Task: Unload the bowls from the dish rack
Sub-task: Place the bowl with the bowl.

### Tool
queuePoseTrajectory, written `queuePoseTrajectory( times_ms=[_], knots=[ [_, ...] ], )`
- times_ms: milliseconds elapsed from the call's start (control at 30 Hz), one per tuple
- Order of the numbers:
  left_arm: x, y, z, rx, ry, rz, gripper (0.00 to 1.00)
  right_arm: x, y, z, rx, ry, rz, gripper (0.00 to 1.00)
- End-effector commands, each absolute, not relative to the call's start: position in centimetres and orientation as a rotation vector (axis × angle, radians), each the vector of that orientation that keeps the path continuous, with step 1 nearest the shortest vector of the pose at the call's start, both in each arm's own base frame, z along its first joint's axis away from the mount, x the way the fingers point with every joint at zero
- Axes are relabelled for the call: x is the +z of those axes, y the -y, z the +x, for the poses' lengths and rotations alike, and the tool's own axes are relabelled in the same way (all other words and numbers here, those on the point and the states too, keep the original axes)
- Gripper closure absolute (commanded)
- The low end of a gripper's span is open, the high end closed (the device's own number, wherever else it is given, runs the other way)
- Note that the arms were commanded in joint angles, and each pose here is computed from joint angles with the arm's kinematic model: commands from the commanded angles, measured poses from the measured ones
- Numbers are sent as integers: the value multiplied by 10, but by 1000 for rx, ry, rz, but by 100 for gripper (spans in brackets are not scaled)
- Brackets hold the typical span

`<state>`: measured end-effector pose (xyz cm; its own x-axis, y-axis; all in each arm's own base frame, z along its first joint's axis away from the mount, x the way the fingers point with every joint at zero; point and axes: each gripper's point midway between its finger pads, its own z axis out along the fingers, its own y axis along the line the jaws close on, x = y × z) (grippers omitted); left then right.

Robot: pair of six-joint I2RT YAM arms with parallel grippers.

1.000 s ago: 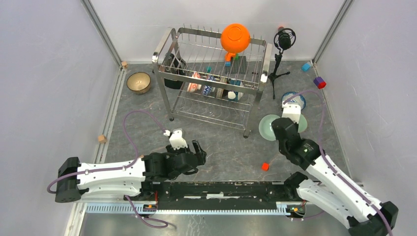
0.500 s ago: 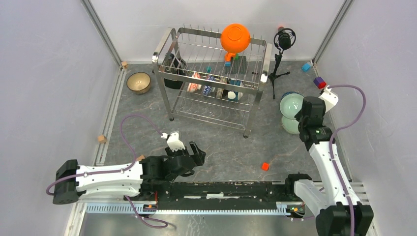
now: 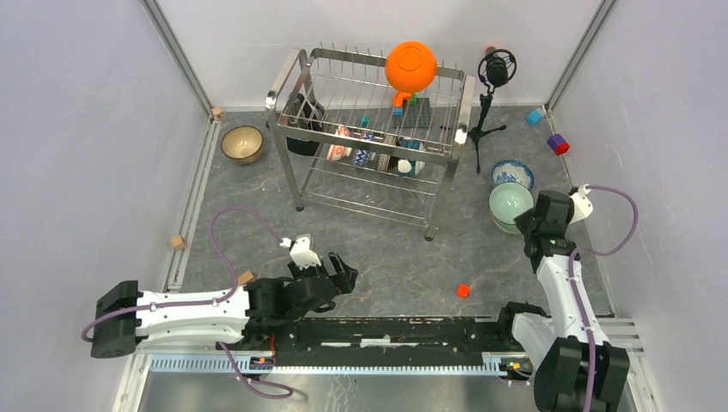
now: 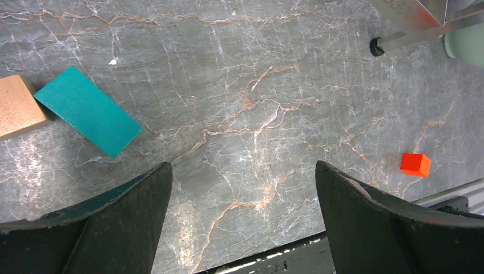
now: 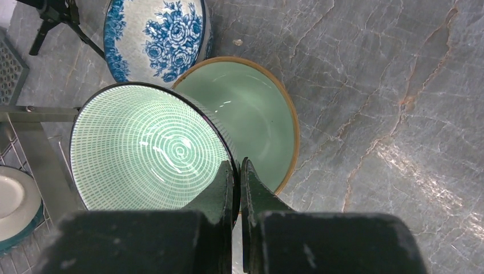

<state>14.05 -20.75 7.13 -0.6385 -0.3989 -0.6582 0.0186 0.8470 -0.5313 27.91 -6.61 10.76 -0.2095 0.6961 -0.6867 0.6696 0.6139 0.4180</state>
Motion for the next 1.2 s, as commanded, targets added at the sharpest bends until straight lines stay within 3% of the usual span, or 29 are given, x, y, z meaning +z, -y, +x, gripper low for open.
queuePoseTrajectory(
  times_ms=[0, 1167],
  knots=[
    [78, 216, 144, -697, -2150, -334, 0, 136, 72, 299, 116, -1751, 1094, 100],
    [65, 213, 144, -644, -2175, -331, 0, 90, 93, 282, -51, -1843, 1157, 100]
  ],
)
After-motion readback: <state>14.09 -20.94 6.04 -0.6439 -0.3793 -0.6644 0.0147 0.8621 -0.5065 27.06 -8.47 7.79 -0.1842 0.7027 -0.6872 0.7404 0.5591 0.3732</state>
